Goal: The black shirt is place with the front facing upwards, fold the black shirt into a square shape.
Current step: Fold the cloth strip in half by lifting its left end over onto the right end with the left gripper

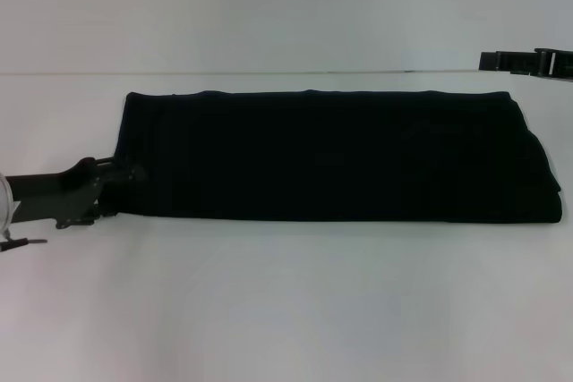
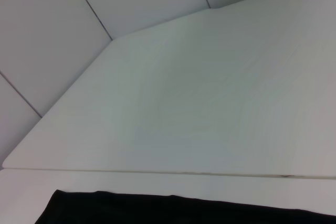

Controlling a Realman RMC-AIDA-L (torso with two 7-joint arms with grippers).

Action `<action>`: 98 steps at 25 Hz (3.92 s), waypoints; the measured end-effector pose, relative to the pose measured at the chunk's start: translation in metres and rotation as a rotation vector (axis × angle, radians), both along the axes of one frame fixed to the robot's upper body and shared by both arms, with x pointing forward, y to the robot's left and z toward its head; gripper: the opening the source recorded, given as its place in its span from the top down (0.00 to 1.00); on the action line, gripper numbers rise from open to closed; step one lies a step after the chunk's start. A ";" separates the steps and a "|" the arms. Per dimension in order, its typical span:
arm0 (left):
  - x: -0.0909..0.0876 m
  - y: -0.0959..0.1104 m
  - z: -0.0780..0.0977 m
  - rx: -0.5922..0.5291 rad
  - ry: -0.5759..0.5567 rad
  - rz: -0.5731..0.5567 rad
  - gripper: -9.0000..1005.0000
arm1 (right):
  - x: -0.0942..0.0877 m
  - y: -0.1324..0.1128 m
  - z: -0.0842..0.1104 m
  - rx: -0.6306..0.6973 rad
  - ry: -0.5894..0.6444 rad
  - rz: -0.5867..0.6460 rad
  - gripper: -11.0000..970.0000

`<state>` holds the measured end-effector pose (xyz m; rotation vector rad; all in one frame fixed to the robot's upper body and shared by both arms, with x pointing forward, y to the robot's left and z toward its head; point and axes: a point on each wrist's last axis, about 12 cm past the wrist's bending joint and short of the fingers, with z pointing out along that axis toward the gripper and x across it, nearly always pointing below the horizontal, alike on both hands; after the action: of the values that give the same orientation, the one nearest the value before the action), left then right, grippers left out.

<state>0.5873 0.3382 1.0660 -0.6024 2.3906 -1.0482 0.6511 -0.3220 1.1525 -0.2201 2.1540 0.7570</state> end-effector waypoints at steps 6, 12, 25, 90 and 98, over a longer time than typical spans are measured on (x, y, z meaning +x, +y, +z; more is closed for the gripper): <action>0.004 -0.002 0.003 0.009 -0.013 -0.004 0.13 | 0.000 0.000 0.000 0.001 0.000 -0.001 0.22; -0.003 0.000 0.004 -0.016 -0.004 -0.032 0.13 | 0.000 0.000 -0.001 -0.004 0.001 -0.005 0.22; -0.010 0.004 0.006 -0.005 0.023 -0.085 0.13 | 0.000 0.000 -0.002 -0.007 0.003 -0.004 0.22; -0.010 0.013 0.025 -0.215 0.069 -0.027 0.13 | 0.005 0.002 0.005 -0.010 -0.017 0.001 0.22; -0.012 0.009 0.017 -0.246 0.134 0.022 0.13 | 0.007 0.004 0.011 -0.020 -0.034 0.015 0.22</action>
<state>0.5753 0.3469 1.0826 -0.8050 2.3786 -1.3432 0.6583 -0.3179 1.1632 -0.2578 2.1307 0.7360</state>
